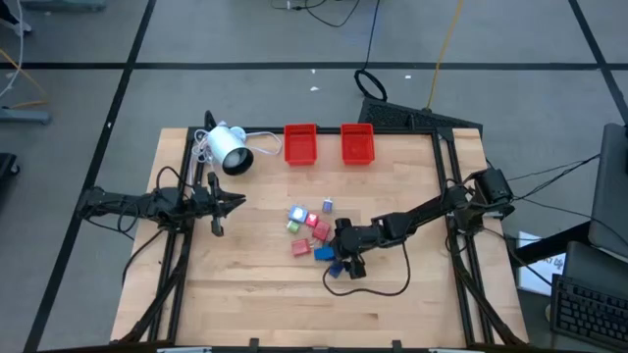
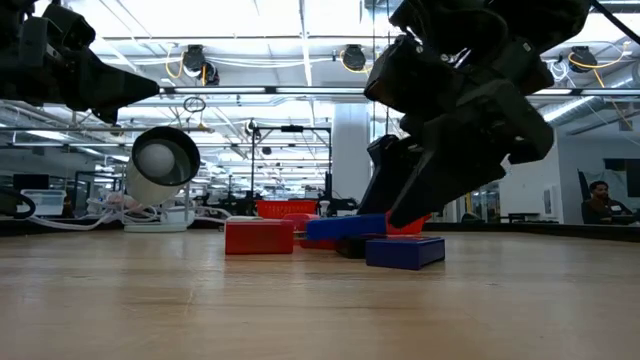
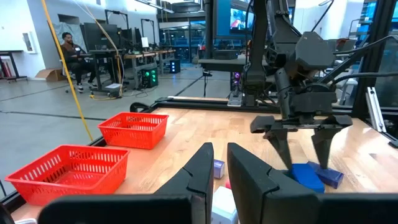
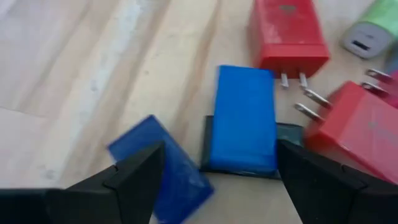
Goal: Pick & Place Office items
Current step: Put the top blue digital clock into the right red bin
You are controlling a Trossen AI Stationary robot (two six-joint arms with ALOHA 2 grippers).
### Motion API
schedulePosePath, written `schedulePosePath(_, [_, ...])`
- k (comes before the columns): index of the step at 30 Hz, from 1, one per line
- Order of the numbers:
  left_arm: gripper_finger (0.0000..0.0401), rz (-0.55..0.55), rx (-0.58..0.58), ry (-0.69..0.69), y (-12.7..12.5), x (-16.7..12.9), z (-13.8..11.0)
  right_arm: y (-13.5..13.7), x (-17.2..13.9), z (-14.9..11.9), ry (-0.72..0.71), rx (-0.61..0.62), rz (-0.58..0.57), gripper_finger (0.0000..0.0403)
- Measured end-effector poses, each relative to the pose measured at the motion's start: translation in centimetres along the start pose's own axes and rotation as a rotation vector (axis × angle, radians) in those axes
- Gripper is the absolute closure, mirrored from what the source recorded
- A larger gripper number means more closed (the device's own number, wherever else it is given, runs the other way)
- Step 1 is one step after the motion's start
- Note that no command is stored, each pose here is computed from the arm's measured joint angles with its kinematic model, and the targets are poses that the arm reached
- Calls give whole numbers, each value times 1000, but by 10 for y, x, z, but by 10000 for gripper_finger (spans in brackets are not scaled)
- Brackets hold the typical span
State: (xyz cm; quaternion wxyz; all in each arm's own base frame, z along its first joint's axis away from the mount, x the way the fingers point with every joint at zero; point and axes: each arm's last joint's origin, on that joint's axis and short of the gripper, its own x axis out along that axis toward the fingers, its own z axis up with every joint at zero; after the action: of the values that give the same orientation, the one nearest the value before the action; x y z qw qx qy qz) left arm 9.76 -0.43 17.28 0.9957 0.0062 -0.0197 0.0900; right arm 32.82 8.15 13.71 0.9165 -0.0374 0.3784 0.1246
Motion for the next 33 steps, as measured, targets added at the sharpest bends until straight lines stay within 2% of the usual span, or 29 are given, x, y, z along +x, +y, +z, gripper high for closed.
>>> schedulePosePath(6, [354,0,0,0,0,0,0,3,0,1,-9,19,1,110])
schedulePosePath(11, [354,0,0,0,0,0,0,1,0,5,-54,41,-74,110])
schedulePosePath(15, [354,0,0,1,0,0,0,3,0,8,-84,96,-73,110])
schedulePosePath(18, [354,0,0,1,0,0,0,9,0,8,-91,119,-111,110])
schedulePosePath(22, [354,0,0,1,0,0,0,22,-1,7,-95,91,-159,110])
schedulePosePath(28, [354,0,0,1,0,0,0,34,-4,20,-96,69,-240,110])
schedulePosePath(33, [354,0,0,1,0,0,0,33,0,20,-84,129,-253,110])
